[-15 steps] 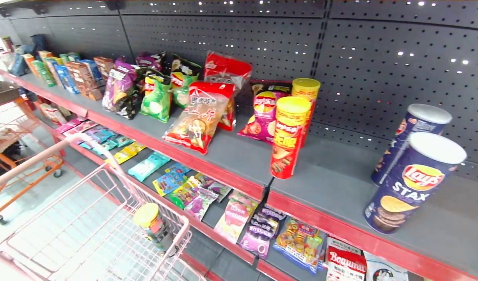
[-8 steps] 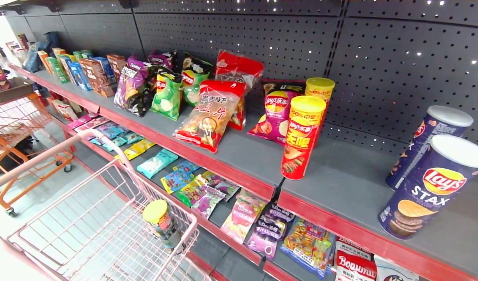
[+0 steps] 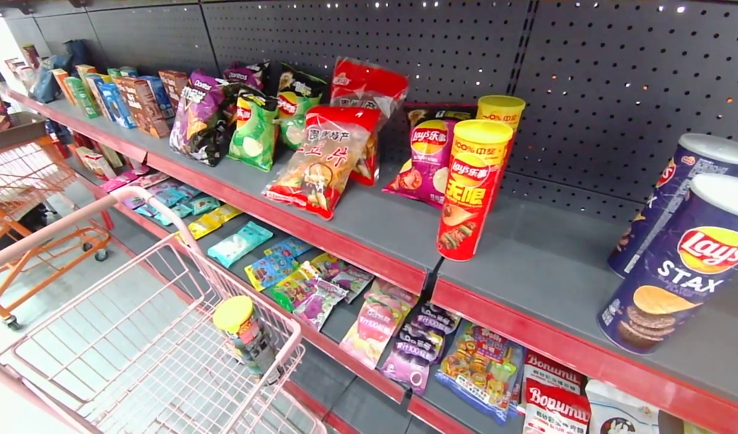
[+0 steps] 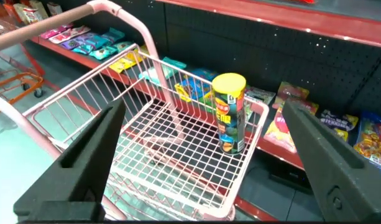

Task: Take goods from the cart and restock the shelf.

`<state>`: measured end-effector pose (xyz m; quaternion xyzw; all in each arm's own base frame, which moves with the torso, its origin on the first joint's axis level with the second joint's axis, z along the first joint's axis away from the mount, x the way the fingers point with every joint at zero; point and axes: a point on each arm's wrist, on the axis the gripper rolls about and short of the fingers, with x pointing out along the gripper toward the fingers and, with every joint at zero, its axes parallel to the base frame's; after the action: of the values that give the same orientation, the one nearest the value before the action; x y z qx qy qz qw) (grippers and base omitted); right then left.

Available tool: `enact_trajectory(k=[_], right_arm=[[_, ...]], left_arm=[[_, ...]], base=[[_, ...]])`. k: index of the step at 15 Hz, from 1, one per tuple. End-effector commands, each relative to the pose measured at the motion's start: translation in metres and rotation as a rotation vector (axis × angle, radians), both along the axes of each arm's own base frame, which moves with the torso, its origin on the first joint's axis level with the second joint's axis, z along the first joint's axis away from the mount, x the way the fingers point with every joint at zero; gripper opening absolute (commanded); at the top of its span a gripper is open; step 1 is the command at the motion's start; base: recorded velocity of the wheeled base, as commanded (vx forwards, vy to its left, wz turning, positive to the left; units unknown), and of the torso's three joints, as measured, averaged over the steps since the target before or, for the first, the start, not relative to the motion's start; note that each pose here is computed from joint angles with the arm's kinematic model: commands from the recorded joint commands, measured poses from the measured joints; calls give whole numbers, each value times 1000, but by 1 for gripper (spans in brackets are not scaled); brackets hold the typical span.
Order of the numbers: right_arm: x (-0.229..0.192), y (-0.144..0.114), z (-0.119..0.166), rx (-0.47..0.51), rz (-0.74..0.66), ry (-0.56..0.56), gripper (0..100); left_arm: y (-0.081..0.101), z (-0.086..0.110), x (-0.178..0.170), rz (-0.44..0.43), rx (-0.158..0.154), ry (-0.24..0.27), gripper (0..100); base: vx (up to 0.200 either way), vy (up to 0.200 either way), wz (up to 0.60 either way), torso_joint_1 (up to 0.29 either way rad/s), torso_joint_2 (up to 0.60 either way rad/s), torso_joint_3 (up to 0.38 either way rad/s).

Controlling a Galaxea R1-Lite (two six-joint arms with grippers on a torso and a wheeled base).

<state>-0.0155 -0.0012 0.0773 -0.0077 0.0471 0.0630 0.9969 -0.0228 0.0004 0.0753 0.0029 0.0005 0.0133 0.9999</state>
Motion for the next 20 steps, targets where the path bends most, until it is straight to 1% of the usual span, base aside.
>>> enact_trajectory(k=[1, 7, 11, 13, 14, 15, 16, 17, 18, 19, 20], right_arm=[[0, 0, 0, -1, 2, 1, 100], [0, 0, 0, -1, 2, 1, 100], [0, 0, 0, 2, 1, 2, 100], [0, 0, 0, 2, 1, 2, 100], [0, 0, 0, 2, 1, 2, 100], [0, 0, 0, 1, 2, 2, 100], [0, 0, 0, 0, 0, 2, 100], [0, 0, 0, 2, 0, 2, 100], [0, 0, 0, 2, 0, 2, 100], [0, 0, 0, 2, 0, 2, 100], [0, 0, 0, 2, 0, 2, 100]], left_arm=[[0, 0, 0, 1, 0, 1, 100], [0, 0, 0, 1, 0, 1, 100], [0, 0, 0, -5, 2, 4, 100], [-1, 1, 0, -34, 11, 2, 100], [-1, 4, -1, -36, 5, -5, 100], [0, 46, 1, -25, -27, -14, 100], [0, 94, 22, 1, -142, 37, 100], [1, 149, 53, 25, -255, 25, 100], [4, 169, 85, 94, -233, 62, 100], [9, 172, 117, 154, -199, 101, 100], [16, 168, 145, 184, -205, 111, 100]], base=[[0, 0, 0, -149, 369, 222], [0, 0, 0, -132, 352, 217], [0, 0, 0, -17, 45, 29], [0, 0, 0, 0, 0, 0], [0, 0, 0, 0, 0, 0], [0, 0, 0, 0, 0, 0], [0, 0, 0, 0, 0, 0], [0, 0, 0, 0, 0, 0], [0, 0, 0, 0, 0, 0], [0, 0, 0, 0, 0, 0], [0, 0, 0, 0, 0, 0]])
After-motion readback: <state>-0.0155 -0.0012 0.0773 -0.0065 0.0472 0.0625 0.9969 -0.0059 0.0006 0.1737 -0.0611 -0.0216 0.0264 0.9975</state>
